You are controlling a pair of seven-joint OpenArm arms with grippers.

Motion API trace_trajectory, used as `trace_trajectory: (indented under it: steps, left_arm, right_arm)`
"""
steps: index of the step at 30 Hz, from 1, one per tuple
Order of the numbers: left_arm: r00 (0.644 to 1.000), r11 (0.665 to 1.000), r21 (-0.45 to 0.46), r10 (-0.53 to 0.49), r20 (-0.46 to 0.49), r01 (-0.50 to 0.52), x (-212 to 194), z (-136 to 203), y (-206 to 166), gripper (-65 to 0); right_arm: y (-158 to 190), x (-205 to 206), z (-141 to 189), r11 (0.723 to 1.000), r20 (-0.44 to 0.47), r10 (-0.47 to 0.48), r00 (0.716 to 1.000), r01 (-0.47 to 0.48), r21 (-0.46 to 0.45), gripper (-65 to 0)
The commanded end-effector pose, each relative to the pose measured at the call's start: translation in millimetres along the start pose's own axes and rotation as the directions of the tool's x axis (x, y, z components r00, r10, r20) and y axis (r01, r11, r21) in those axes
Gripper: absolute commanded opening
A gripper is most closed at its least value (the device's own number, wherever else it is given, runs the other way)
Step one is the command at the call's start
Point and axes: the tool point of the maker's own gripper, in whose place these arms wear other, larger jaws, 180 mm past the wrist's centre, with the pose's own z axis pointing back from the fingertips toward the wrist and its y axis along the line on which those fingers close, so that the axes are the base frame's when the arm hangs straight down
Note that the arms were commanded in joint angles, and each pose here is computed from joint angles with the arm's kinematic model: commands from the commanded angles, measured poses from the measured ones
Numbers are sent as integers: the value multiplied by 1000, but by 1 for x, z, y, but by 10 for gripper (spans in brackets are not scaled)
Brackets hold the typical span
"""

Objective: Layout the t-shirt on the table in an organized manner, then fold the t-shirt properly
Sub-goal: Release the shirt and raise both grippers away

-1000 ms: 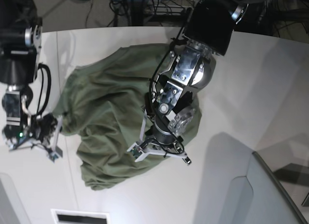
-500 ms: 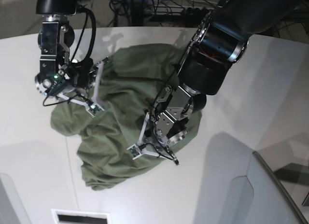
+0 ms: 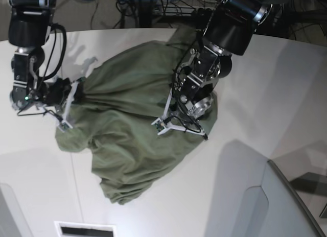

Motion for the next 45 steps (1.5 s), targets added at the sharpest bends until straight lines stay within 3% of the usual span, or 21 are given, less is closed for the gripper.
trace_trajectory:
  steps: [1, 8, 12, 16, 18, 21, 24, 26, 28, 31, 32, 36, 38, 40, 42, 45]
  left_arm:
    - [999, 1000, 24, 6, 43, -7, 17, 8, 7, -650]
    - [990, 996, -57, 73, 117, -67, 60, 22, -34, -650]
    - [989, 992, -98, 89, 119, -78, 75, 19, -49, -650]
    - [992, 994, -87, 74, 106, -65, 80, 8, -34, -650]
    - [984, 990, -94, 114, 138, -102, 94, 9, -19, -650]
    - [948, 975, -97, 217, 232, -200, 129, 29, 16, -650]
    - [921, 959, -29, 278, 272, -281, 132, 58, 60, -650]
    - [900, 939, 36, 315, 301, -341, 115, 76, 90, -650]
    - [893, 926, 92, 321, 317, -366, 92, 88, 110, -650]
    - [909, 917, 163, 311, 279, -364, 49, 93, 126, -650]
    - [919, 917, 183, 304, 251, -354, 30, 92, 128, -650]
    - [939, 915, 228, 300, 167, -333, -26, 95, 125, -650]
    - [942, 913, 237, 306, 137, -331, -48, 100, 120, -650]
    - [947, 924, 213, 295, 130, -317, -63, 103, 105, -650]
    - [947, 940, 144, 289, 142, -308, -78, 103, 82, -650]
    - [909, 924, 40, 365, 200, -380, -93, 109, 54, -650]
  right_arm:
    - [-31, -18, 7, 996, -105, -3, 994, -7, -93, -650]
    - [-81, 39, 21, 992, -16, -41, 999, 38, -124, -650]
    - [-88, 67, 23, 990, -17, 27, 1000, -29, -140, -650]
    - [-87, 96, 18, 985, 26, 91, 996, -86, -150, -650]
    - [-91, 116, 22, 983, 66, 96, 993, -84, -162, -650]
    - [-102, 134, 38, 972, 68, 113, 991, -97, -213, -650]
    - [-108, 132, 64, 949, 19, 135, 991, -124, -289, -650]
    - [-106, 124, 94, 931, 67, 111, 992, -80, -355, -650]
    - [-88, 111, 107, 930, 139, 65, 988, -9, -367, -650]
    - [-62, 81, 123, 918, 163, 2, 987, 63, -391, -621]
    - [-50, 69, 122, 919, 154, -25, 988, 83, -385, -578]
    - [-5, 28, 108, 936, 115, -105, 988, 138, -324, -287]
    - [5, 7, 110, 930, 112, -147, 983, 176, -323, -185]
    - [17, -9, 111, 933, 104, -159, 982, 184, -309, -171]
    - [35, -24, 103, 947, 109, -195, 975, 216, -236, -197]
    - [55, -43, 98, 954, 128, -253, 959, 269, -131, -242]
